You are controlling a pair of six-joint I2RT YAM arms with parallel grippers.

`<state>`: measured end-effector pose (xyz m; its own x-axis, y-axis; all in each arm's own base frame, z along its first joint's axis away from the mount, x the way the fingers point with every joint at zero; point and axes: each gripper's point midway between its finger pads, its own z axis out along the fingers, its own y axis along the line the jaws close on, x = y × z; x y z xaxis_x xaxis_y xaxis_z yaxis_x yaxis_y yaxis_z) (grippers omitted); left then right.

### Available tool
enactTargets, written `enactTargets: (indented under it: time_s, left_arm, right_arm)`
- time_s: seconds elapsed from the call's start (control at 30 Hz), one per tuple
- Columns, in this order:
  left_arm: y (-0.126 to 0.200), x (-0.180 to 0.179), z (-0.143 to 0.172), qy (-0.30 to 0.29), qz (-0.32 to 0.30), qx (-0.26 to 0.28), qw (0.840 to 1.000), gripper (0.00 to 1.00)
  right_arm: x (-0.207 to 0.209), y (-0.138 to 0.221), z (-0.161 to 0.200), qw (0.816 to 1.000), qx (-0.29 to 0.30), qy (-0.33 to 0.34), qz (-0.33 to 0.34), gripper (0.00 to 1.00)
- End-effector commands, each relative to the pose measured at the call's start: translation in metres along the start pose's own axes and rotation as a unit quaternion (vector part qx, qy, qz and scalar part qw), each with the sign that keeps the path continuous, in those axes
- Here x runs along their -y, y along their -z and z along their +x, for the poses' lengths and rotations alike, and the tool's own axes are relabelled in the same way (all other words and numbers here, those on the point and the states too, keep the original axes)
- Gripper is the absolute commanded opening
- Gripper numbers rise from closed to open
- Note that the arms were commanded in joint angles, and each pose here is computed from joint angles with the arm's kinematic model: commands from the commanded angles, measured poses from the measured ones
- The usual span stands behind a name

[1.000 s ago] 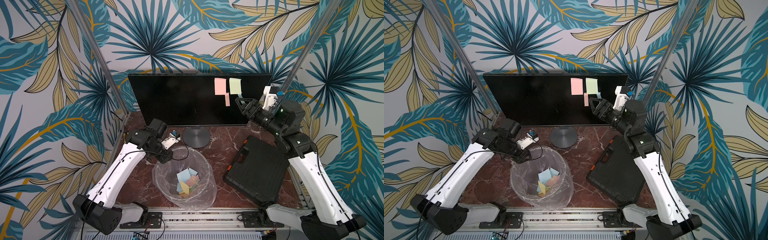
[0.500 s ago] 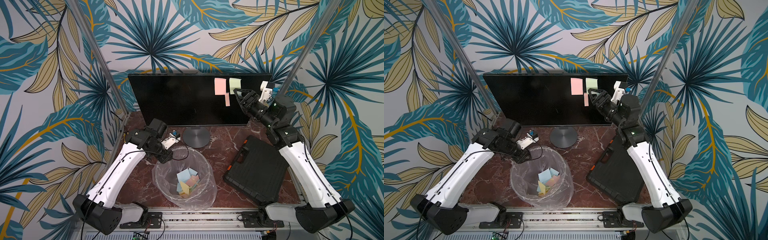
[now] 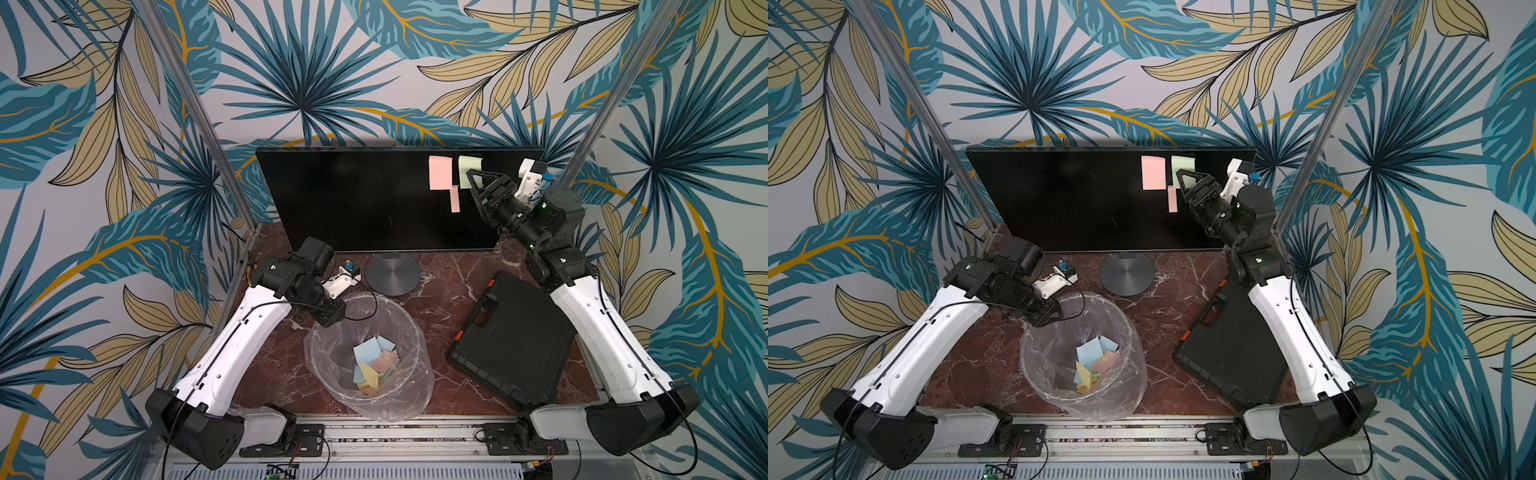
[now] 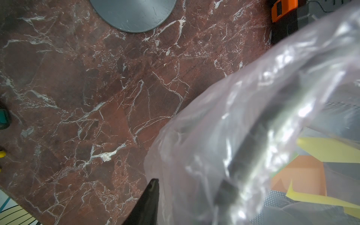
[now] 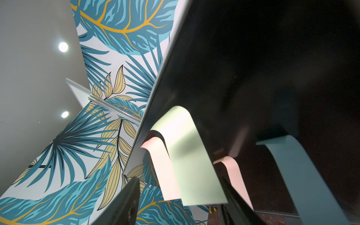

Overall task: Remove the sticky note from the monitor
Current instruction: Tear off the sticky note from the monitor.

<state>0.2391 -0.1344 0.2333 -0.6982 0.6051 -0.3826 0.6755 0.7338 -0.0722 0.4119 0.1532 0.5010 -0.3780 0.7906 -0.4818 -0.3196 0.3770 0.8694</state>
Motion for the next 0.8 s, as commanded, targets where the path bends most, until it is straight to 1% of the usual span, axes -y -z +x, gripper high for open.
enactTargets:
  time_s: [0.0,0.1,0.3,0.47,0.57,0.6,0.77]
  left_arm:
    - [0.011,-0.001,-0.005,-0.006,-0.011,0.015,1.0,0.4]
    - [0.011,-0.001,-0.005,-0.007,-0.011,0.017,1.0,0.4]
    - [0.012,-0.001,-0.005,-0.007,-0.012,0.017,1.0,0.4]
    - [0.012,0.0,-0.005,-0.007,-0.011,0.018,1.0,0.4]
    - [0.012,-0.001,-0.005,-0.007,-0.011,0.018,1.0,0.4]
    - [0.012,0.0,-0.004,-0.007,-0.011,0.017,1.0,0.4]
    - [0.011,-0.002,-0.004,-0.007,-0.014,0.016,1.0,0.4]
  right_arm:
    - [-0.015,-0.003,-0.012,0.999,0.021,0.002,-0.026,0.61]
    - [-0.016,-0.005,-0.013,0.999,0.02,-0.001,-0.03,0.58]
    - [-0.02,-0.002,-0.014,0.999,0.024,0.001,-0.036,0.39]
    - [-0.025,0.006,-0.016,0.999,0.029,0.007,-0.039,0.19]
    - [-0.028,0.01,-0.017,0.999,0.032,0.011,-0.037,0.03]
    - [-0.03,0.011,-0.018,0.999,0.033,0.012,-0.039,0.0]
    - [-0.046,0.017,-0.02,0.998,0.029,0.025,-0.057,0.0]
